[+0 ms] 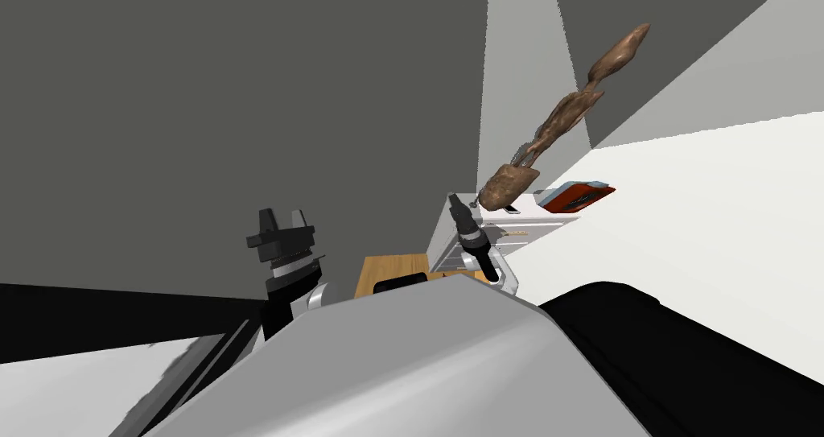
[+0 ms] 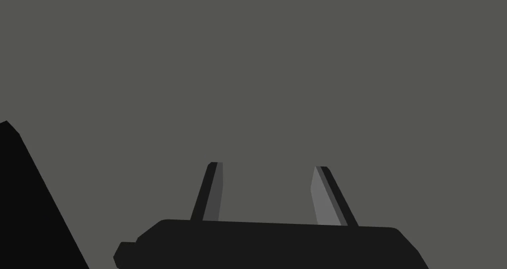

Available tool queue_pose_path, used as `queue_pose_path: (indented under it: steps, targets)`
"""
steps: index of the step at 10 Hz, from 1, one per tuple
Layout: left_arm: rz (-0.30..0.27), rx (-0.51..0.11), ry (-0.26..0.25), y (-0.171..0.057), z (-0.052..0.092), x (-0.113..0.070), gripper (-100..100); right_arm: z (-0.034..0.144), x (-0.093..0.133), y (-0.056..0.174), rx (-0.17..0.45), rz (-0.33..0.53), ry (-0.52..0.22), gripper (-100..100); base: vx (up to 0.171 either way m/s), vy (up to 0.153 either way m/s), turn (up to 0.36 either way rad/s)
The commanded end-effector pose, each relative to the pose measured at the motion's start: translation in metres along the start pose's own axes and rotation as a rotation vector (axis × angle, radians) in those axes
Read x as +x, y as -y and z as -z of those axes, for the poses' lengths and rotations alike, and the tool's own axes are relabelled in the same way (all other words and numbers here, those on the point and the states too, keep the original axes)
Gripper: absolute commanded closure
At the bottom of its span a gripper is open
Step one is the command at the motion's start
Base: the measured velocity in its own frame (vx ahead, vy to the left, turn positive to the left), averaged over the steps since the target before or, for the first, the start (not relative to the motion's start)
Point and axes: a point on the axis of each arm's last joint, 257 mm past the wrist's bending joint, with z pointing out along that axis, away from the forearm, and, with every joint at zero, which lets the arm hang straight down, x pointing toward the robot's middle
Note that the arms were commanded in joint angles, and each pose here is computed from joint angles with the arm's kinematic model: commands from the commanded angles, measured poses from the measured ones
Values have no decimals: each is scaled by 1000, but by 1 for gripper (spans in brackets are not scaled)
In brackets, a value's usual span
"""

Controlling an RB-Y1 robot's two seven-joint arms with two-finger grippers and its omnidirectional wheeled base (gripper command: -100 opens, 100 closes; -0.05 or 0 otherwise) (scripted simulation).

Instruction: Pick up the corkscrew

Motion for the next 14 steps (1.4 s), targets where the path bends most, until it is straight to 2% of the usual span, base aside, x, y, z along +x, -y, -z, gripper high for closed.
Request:
queue_pose_path:
  steps: [1, 5, 6, 7, 8, 9, 10, 11, 12, 13, 14]
  targets:
    - [0, 0, 0, 0, 0, 0, 0, 2, 10, -4, -32, 43, -49, -100, 6, 20, 79]
    - [0, 0, 0, 0, 0, 0, 0, 12, 51, -7, -159, 207, -248, -100, 2, 29, 156]
    - [0, 0, 0, 0, 0, 0, 0, 13, 53, -7, -164, 217, -267, -100, -2, 19, 101]
    - [0, 0, 0, 0, 0, 0, 0, 19, 67, -5, -207, 265, -331, -100, -3, 22, 221]
    - [0, 0, 0, 0, 0, 0, 0, 20, 69, -4, -212, 274, -347, -100, -3, 14, 94]
    - [0, 0, 0, 0, 0, 0, 0, 28, 83, 0, -256, 322, -413, -100, -7, 20, 158]
    - [0, 0, 0, 0, 0, 0, 0, 30, 85, 0, -261, 330, -429, -100, -6, 16, 103]
    - [0, 0, 0, 0, 0, 0, 0, 39, 98, 6, -308, 377, -500, -100, -10, 22, 181]
    - [0, 0, 0, 0, 0, 0, 0, 41, 100, 7, -312, 385, -514, -100, -8, 19, 111]
    - [0, 0, 0, 0, 0, 0, 0, 52, 112, 14, -359, 429, -585, -100, -7, 31, 206]
    - [0, 0, 0, 0, 0, 0, 0, 54, 114, 15, -363, 438, -602, -100, -5, 22, 106]
